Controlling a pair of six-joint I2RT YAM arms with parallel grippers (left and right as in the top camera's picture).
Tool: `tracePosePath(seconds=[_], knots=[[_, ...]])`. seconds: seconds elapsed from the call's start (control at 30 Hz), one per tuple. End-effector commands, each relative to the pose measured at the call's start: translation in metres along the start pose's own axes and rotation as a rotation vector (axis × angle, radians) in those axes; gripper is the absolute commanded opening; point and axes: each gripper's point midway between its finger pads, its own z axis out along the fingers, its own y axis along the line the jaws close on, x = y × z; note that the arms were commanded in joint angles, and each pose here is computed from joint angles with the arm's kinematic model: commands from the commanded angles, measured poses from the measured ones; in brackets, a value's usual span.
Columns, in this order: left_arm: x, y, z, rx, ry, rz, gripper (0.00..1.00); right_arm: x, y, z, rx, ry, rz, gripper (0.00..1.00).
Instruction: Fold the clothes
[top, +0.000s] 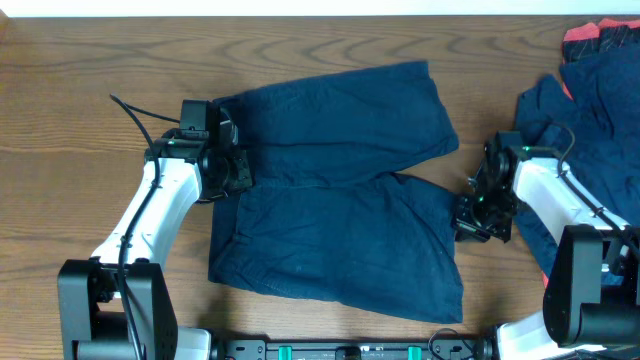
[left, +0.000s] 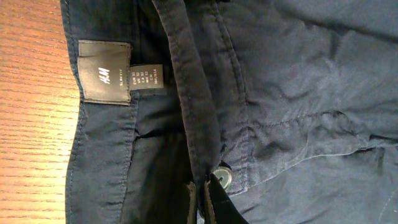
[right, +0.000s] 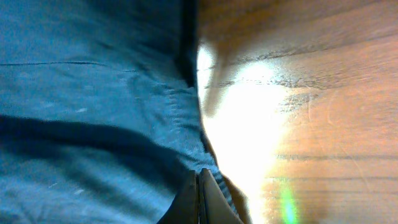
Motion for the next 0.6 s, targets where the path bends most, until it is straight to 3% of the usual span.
tracePosePath(seconds=[0.0, 0.13, 0.37, 0.57], knots=[[0.002, 0.006, 0.001, -0.02, 0.004, -0.017, 0.06, -0.009, 0.009, -0.019, -0.032, -0.055, -0.014, 0.01], [0.002, 0.006, 0.001, -0.02, 0.004, -0.017, 0.06, -0.012, 0.014, -0.027, -0.057, -0.083, -0.068, 0.01], [0.003, 0.006, 0.001, -0.02, 0.007, -0.017, 0.06, -0.025, -0.044, -0.028, 0.259, -0.169, 0.02, 0.02], [0.003, 0.006, 0.001, -0.021, 0.007, -0.017, 0.06, -0.038, -0.035, -0.013, 0.195, -0.223, 0.01, 0.02]])
